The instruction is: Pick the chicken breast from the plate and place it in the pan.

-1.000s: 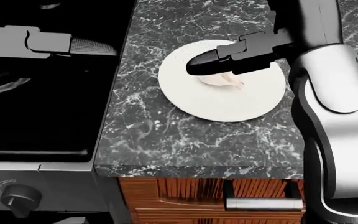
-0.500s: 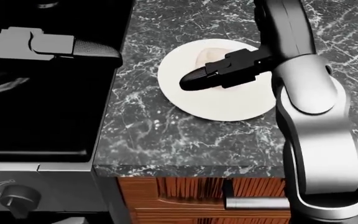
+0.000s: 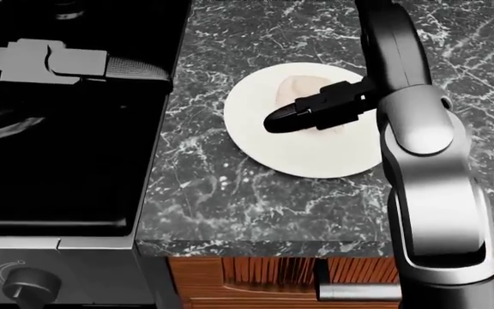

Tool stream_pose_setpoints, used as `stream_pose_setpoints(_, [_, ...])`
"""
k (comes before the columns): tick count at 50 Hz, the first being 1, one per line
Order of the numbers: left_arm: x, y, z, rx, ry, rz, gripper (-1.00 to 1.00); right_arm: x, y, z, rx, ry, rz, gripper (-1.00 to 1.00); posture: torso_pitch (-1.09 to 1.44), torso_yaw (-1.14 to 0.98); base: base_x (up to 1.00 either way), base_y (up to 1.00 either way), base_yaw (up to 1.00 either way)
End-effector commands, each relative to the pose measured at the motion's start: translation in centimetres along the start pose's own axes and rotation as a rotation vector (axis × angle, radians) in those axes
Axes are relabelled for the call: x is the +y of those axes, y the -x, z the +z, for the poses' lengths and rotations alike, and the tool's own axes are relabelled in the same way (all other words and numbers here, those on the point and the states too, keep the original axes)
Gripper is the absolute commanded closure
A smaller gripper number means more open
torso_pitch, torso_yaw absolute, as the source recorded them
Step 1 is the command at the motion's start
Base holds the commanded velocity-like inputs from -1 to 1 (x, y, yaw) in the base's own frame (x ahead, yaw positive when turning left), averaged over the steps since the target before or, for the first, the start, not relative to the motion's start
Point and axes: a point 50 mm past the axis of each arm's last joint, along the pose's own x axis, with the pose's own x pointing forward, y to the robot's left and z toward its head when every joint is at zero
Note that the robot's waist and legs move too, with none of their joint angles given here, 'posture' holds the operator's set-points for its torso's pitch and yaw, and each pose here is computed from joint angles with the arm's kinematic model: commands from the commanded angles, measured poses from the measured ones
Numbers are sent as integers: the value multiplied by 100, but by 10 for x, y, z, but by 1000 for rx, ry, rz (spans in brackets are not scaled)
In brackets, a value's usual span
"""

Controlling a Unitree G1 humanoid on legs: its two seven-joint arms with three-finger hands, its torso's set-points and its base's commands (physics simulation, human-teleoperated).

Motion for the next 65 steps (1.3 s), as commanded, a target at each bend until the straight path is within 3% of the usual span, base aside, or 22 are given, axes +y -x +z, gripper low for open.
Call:
stream_pose_setpoints(1, [1, 1, 13, -74, 0, 6, -100, -6, 0, 18, -93, 6, -29, -100, 0, 0, 0, 0, 0])
stream_pose_setpoints(16, [0, 0, 12, -71, -3, 2, -100, -3, -2, 4, -16, 13, -8, -100, 0, 0, 0, 0, 0])
stream_pose_setpoints(21, [0, 0, 11, -71, -3, 2, -100, -5, -3, 5, -13, -23, -12, -100, 0, 0, 0, 0, 0])
stream_pose_setpoints(25, [0, 0, 11, -69, -3, 2, -100, -1, -6, -3, 48, -23, 2, -100, 0, 0, 0, 0, 0])
stream_pose_setpoints(32, [-1, 0, 10, -67, -3, 1, -100, -3, -6, 4, 47, -47, -6, -100, 0, 0, 0, 0, 0])
stream_pose_setpoints(36, [-1, 0, 10, -67, -3, 2, -100, -5, -9, 5, 59, -16, -43, -100, 0, 0, 0, 0, 0])
stream_pose_setpoints(55, [-3, 0, 8, -64, -7, -2, -100, -2, -19, 6, 27, -16, 5, -100, 0, 0, 0, 0, 0])
stream_pose_setpoints(65, [-4, -1, 5, -60, -10, -6, -100, -1, -32, -11, 52, -25, 8, -100, 0, 0, 0, 0, 0])
